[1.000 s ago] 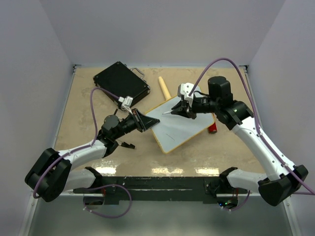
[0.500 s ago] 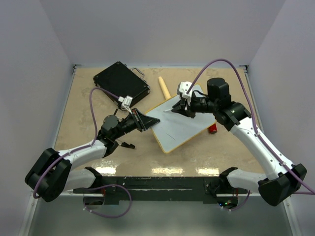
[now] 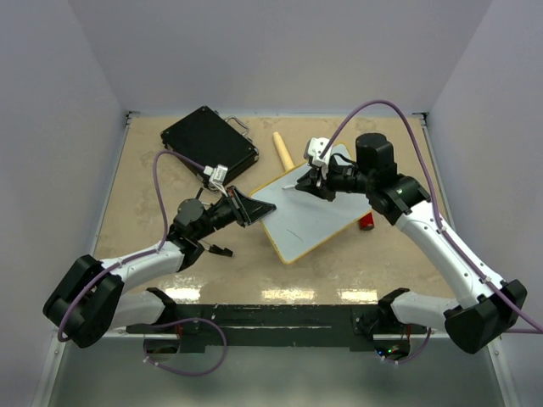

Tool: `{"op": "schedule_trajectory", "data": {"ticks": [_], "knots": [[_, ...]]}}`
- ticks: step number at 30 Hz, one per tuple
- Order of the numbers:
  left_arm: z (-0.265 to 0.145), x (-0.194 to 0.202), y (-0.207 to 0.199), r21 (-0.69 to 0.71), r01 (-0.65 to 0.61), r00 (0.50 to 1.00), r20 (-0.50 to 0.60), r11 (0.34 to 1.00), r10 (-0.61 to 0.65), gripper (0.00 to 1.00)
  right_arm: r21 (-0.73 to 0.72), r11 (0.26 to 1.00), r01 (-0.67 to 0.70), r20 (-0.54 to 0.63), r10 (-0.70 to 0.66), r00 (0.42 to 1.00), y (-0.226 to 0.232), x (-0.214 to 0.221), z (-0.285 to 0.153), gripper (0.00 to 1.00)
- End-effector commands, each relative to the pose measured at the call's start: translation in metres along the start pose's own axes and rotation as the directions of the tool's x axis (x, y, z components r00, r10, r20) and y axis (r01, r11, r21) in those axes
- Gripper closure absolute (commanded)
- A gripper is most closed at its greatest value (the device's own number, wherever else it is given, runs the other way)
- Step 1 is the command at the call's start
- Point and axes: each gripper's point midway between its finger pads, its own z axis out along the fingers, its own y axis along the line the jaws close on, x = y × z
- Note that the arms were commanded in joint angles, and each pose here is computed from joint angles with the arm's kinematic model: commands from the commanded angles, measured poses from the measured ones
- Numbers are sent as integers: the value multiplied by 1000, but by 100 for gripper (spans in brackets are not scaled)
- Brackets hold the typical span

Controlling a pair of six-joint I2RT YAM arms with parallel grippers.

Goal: Write a sentence on the whiteboard

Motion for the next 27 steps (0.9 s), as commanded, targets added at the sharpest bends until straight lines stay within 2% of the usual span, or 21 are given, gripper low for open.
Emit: {"op": "schedule_trajectory", "data": {"ticks": [1,14,27], "knots": [[5,-38,-61,207,-89,991,120,974,65,100,16,1000,1,14,-1,1000,-5,-4,4,100],[5,-38,-63,219,-90,991,119,972,66,100,-82,997,-3,24,5,1000,12,-1,9,100],[3,-44,-60,180,-111,985,148,977,84,100,-160,987,8,-26,-13,1000,29,14,9,100]]}}
